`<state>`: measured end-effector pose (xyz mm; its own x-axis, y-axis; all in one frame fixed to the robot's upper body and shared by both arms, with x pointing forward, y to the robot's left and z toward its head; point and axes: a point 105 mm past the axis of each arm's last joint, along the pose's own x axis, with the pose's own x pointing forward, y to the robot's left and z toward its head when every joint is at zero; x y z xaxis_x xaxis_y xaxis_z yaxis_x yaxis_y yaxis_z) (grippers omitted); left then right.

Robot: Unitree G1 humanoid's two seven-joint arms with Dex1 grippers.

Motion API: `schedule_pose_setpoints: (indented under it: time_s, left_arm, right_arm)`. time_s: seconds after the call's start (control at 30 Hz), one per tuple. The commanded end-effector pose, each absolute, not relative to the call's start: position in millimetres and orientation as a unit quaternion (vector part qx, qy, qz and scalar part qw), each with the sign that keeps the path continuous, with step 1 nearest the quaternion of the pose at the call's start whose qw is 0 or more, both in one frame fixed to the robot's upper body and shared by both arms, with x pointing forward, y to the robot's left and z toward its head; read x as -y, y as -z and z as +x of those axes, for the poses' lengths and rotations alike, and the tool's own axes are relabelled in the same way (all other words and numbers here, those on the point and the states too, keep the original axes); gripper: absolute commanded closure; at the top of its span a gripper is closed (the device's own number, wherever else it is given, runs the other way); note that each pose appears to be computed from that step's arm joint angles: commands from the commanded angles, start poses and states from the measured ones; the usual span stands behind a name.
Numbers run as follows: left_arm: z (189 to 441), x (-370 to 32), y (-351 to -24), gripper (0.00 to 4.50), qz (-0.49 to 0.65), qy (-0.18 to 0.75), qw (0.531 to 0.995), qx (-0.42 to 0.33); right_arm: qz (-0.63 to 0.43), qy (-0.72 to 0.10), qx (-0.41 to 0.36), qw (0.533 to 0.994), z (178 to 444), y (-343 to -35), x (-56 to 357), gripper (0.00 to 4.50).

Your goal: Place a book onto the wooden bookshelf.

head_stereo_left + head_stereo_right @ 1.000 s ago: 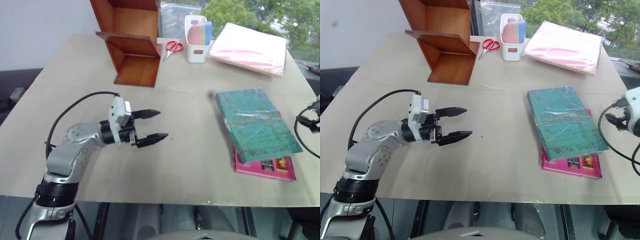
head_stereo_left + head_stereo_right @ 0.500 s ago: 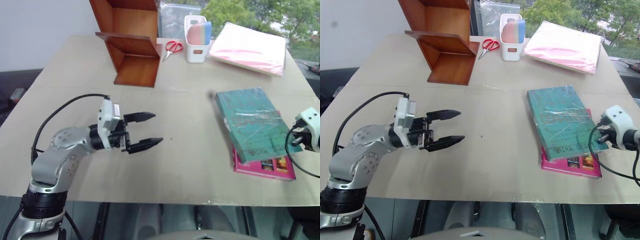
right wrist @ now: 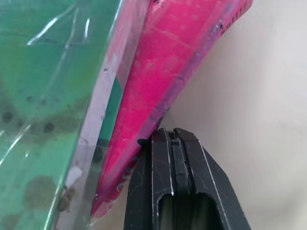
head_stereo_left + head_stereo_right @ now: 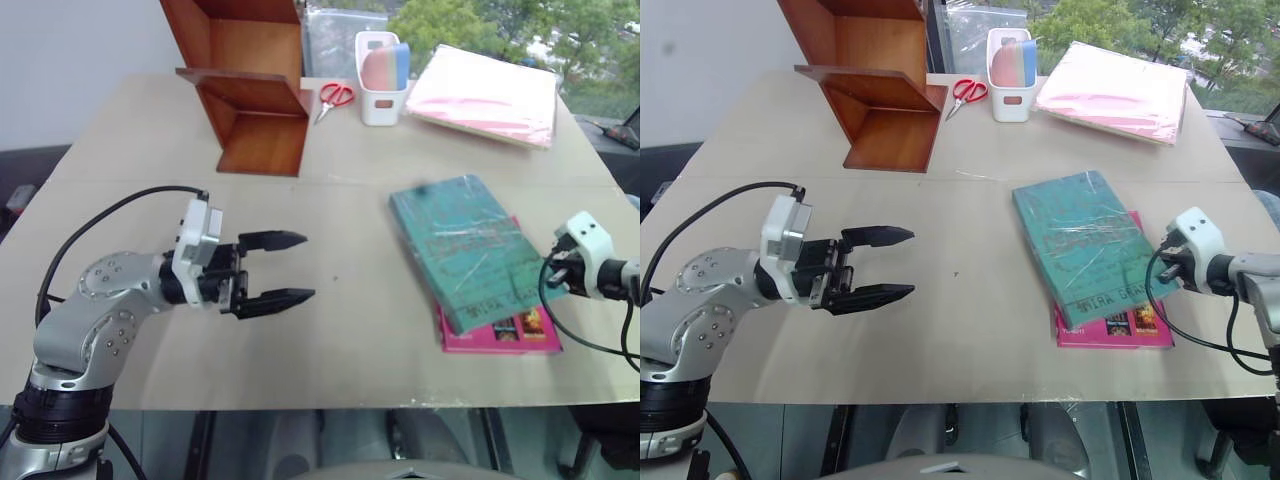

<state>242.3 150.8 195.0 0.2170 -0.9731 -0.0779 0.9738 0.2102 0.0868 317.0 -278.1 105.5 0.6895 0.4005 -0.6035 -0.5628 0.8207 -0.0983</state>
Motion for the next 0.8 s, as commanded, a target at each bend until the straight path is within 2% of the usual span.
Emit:
schedule_pose_setpoints:
  time_s: [0.03, 0.17, 0.33, 0.37, 0.43, 0.5, 0.53, 0.63, 0.67, 0.8]
  left_arm:
    - [236, -151, -205, 0.0, 0.072, 0.631, 0.773, 0.013]
    - [235, -152, -204, 0.0, 0.069, 0.628, 0.775, 0.009]
    - [235, -150, -196, 0.0, 0.053, 0.621, 0.782, -0.001]
    - [236, -150, -194, 0.0, 0.049, 0.621, 0.783, -0.003]
    - [238, -149, -191, 0.0, 0.041, 0.615, 0.787, -0.001]
    - [243, -146, -185, 0.0, 0.025, 0.606, 0.795, -0.005]
    - [245, -145, -182, 0.0, 0.017, 0.601, 0.799, -0.011]
    - [248, -141, -175, 0.0, -0.002, 0.6, 0.8, -0.024]
    - [247, -139, -172, 0.0, -0.008, 0.606, 0.795, -0.033]
    - [261, -127, -165, 0.0, -0.034, 0.602, 0.797, -0.047]
  right_arm:
    - [-0.132, -0.301, -0.278, 0.902, 317, -110, 252, 4.46]
    - [-0.129, -0.303, -0.274, 0.904, 314, -112, 244, 4.46]
    - [-0.164, -0.247, -0.258, 0.919, 308, -124, 275, 4.46]
    - [-0.16, -0.241, -0.252, 0.924, 306, -127, 280, 3.94]
    - [-0.167, -0.226, -0.246, 0.928, 300, -134, 290, 3.24]
    - [-0.174, -0.222, -0.191, 0.94, 291, -154, 293, 2.33]
    - [-0.172, -0.226, -0.162, 0.945, 284, -165, 292, 1.73]
    - [-0.178, -0.242, -0.116, 0.947, 268, -181, 285, 0.39]
    - [-0.177, -0.255, -0.1, 0.945, 259, -187, 280, 0.09]
    - [-0.17, -0.294, -0.06, 0.939, 220, -197, 256, 0.09]
